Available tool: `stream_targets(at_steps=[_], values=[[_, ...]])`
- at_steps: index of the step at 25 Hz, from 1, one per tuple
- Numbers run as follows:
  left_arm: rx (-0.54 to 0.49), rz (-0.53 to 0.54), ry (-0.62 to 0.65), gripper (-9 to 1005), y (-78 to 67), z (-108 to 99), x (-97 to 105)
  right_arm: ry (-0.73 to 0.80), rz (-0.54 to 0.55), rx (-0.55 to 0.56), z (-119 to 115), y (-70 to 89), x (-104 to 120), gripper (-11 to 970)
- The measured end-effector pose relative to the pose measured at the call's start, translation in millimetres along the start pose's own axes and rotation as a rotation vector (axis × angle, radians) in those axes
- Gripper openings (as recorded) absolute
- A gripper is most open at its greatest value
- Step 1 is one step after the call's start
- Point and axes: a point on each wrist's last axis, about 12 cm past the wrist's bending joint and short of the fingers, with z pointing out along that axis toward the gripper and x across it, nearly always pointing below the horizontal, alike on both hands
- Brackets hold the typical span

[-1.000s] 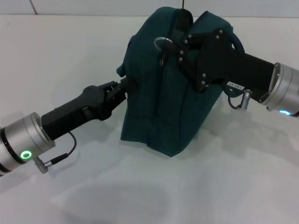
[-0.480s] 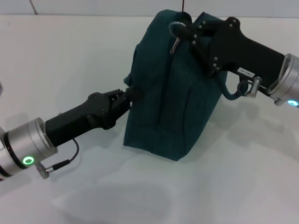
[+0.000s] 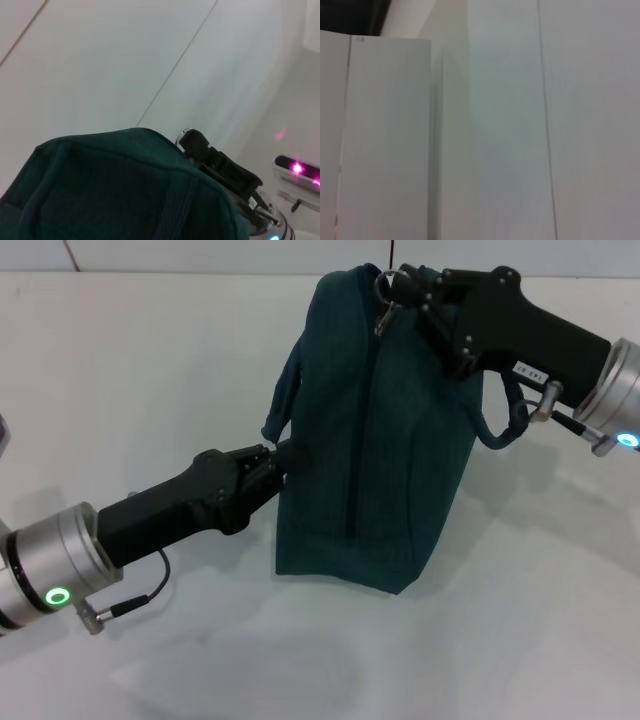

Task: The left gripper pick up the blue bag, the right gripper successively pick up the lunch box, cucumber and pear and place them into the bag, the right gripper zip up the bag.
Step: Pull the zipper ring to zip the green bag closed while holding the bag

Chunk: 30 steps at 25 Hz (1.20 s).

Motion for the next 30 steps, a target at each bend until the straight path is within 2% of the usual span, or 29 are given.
stream_targets(at_steps=[5,11,18,24,30], values=[[0.005,-0.001,0.011,54,-1.1,-1.0,1.6,-0.002,-0.005,0.02,1.2,-4.6,-2.1,12],[0.014,-0.005,0.005,55,-4.4,-7.1,3.1,0.049,-0.005,0.111,1.5,-16.8,2.6,12],[-0.031,-0.008,-0.032,55,-4.4,-21.2,3.3,0.075,-0.004,0.186,-4.3,-26.4,6.4,12],[-0.11,-0.001,-0.078,55,-1.5,-37.0,2.2,0.111,0.005,0.229,-8.4,-30.1,12.0,12],[-0.133,0.03,-0.074,56,-0.4,-37.1,3.7,0.109,0.008,0.231,-9.5,-29.0,12.9,12]])
